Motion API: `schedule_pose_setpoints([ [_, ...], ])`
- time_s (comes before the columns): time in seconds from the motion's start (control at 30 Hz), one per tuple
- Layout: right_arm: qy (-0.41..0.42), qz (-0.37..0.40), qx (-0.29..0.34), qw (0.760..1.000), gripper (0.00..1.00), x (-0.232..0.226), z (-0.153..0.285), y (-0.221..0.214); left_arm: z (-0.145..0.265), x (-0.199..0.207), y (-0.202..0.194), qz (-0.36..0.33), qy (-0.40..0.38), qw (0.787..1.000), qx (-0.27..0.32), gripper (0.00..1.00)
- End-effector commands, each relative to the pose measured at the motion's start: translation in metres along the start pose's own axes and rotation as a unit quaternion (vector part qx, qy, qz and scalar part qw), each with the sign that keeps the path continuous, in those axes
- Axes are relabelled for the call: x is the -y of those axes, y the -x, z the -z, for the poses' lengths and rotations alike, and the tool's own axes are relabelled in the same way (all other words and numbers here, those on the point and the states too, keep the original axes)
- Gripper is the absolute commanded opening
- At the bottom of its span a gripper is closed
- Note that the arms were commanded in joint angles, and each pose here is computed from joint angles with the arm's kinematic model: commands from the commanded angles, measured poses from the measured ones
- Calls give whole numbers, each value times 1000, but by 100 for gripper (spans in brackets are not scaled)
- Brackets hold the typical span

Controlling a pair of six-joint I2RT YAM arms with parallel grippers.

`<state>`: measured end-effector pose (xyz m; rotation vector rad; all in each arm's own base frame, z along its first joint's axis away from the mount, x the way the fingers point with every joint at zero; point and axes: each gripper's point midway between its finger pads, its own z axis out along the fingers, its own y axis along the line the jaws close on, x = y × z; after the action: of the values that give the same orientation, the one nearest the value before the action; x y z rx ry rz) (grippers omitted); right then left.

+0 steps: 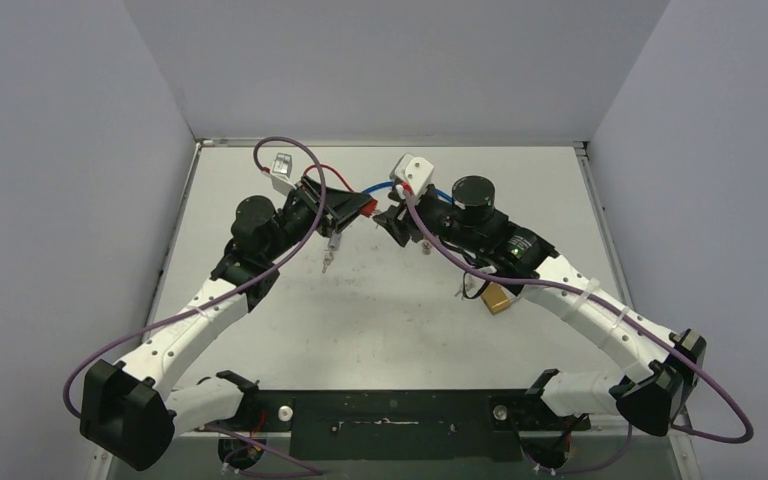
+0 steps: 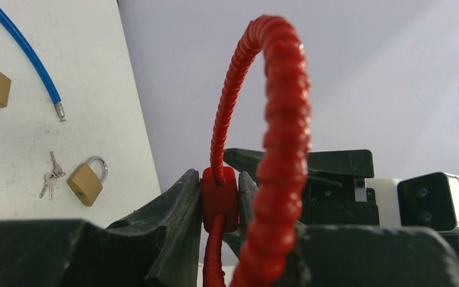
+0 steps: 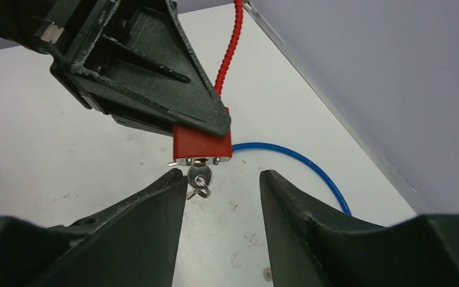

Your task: Unlock with the key

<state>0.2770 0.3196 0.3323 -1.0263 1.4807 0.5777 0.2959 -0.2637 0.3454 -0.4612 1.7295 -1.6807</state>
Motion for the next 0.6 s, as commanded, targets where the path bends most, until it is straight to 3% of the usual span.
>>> schedule_pose_setpoints([
  [0.0, -51, 20, 40, 998, 43, 19, 7, 27, 9, 39, 7, -30, -47, 998, 10, 0],
  [0.17, -41, 22, 29, 999, 23, 16, 3, 23, 9, 42, 7, -28, -50, 998, 8, 0],
  [0.3, -37, 24, 20, 999, 29, 14, 1, 20, 10, 42, 6, -27, -50, 998, 7, 0],
  [0.57, -30, 41, 9, 999, 32, 11, -5, 13, 10, 43, 5, -23, -51, 998, 5, 0],
])
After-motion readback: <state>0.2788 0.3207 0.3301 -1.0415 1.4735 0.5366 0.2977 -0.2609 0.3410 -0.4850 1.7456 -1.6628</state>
